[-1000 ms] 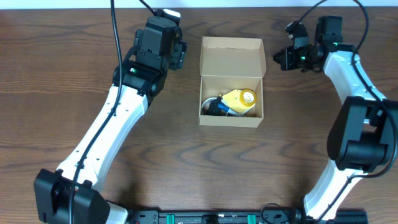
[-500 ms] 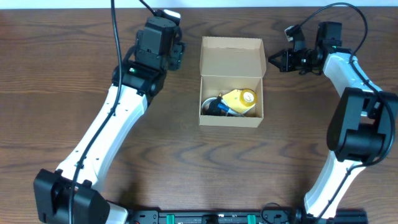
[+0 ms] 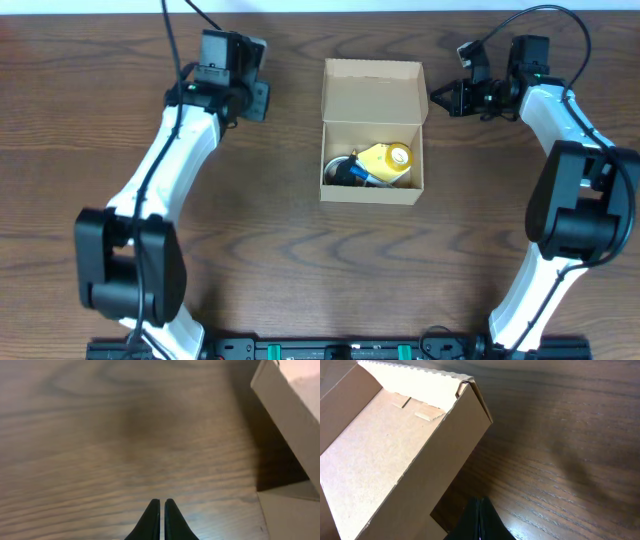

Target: Pack container

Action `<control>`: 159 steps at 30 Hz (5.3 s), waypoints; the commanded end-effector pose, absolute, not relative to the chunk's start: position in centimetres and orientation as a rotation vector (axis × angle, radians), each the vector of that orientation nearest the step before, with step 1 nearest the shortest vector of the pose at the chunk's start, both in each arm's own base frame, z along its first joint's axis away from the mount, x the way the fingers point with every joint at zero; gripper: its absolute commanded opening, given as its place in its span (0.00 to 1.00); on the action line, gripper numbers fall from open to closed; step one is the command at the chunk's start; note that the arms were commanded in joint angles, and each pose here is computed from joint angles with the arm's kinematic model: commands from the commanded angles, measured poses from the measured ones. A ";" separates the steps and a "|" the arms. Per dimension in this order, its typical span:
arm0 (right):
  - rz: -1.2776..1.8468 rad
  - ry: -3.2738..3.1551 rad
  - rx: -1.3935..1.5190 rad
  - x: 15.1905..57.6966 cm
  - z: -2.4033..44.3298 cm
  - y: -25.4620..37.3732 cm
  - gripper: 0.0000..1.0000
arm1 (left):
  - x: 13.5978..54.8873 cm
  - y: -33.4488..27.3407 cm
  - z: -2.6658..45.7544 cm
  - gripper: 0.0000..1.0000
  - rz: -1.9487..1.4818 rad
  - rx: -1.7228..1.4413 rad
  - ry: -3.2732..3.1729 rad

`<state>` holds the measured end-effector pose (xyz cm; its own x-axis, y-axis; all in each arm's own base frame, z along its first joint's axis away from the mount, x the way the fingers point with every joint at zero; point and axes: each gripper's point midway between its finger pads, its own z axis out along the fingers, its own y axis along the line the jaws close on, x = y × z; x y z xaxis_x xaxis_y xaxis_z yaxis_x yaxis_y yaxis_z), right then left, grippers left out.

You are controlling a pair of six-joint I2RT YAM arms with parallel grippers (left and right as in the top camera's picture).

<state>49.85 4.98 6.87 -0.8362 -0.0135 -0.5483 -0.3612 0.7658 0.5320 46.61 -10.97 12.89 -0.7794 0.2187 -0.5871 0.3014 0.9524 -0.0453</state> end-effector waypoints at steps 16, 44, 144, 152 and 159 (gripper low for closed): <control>0.903 2.430 -0.278 49.8 7.2 5.1 0.01 | 47.3 -16.4 10.9 0.06 -0.810 0.489 2.390; 0.895 2.414 -0.270 50.8 7.4 7.1 0.01 | 47.9 -21.0 8.3 0.06 -1.356 0.434 2.246; 0.924 2.385 -1.229 38.0 20.7 13.9 0.02 | 45.2 -21.2 27.1 0.06 -1.084 0.611 2.191; 0.976 2.398 -1.484 33.5 20.2 17.6 0.02 | 45.4 -20.0 27.4 0.05 -0.964 0.576 2.259; 0.652 2.445 -1.433 36.9 19.0 19.7 0.02 | 45.0 -17.6 30.1 0.05 -0.717 0.595 2.311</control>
